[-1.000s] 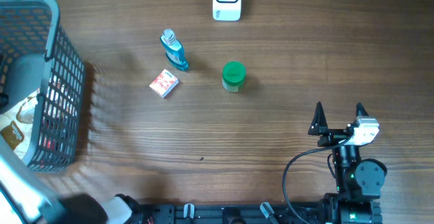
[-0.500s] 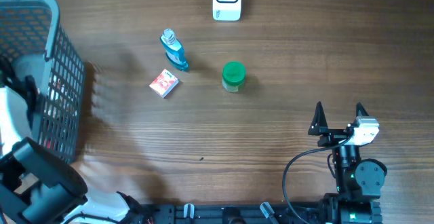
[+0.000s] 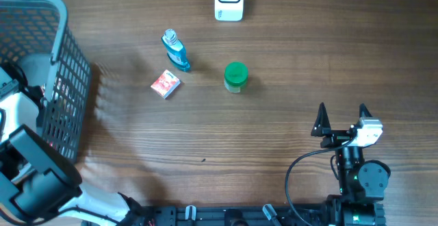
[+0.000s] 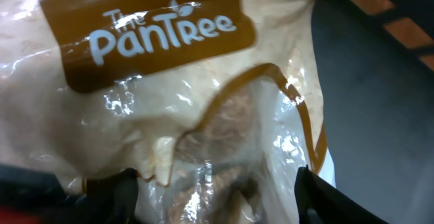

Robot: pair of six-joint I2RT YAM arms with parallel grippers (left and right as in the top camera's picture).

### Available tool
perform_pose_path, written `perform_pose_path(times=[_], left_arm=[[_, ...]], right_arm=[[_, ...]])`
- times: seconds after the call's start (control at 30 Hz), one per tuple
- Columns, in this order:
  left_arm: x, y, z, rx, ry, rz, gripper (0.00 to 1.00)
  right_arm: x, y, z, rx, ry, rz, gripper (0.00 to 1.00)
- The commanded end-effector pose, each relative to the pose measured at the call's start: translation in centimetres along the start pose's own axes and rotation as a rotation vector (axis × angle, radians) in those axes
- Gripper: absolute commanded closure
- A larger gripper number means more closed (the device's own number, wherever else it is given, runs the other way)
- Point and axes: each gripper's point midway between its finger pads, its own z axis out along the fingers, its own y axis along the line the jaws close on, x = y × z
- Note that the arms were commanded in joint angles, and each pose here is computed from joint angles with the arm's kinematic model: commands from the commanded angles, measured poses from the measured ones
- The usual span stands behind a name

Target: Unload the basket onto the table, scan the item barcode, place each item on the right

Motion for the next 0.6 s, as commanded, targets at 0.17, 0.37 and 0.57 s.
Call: perform_pose_path(times=[0.17, 0.37, 0.57], left_arm=[[1.5, 2.4, 3.5, -0.091, 0.019, 0.014, 0.96], [2.1, 0.3, 1.5, 0.0, 0.096, 0.008, 0.96], [2.1, -2.9, -4.1, 0.181, 0.167, 0.086, 0.96]], right_arm=[[0.0, 0.2, 0.0, -0.01, -0.002, -0.009, 0.0], [0.0, 0.2, 0.0, -0.01, -0.002, -0.009, 0.0], [0.0, 0.2, 0.0, -0.01, -0.002, -0.009, 0.0]])
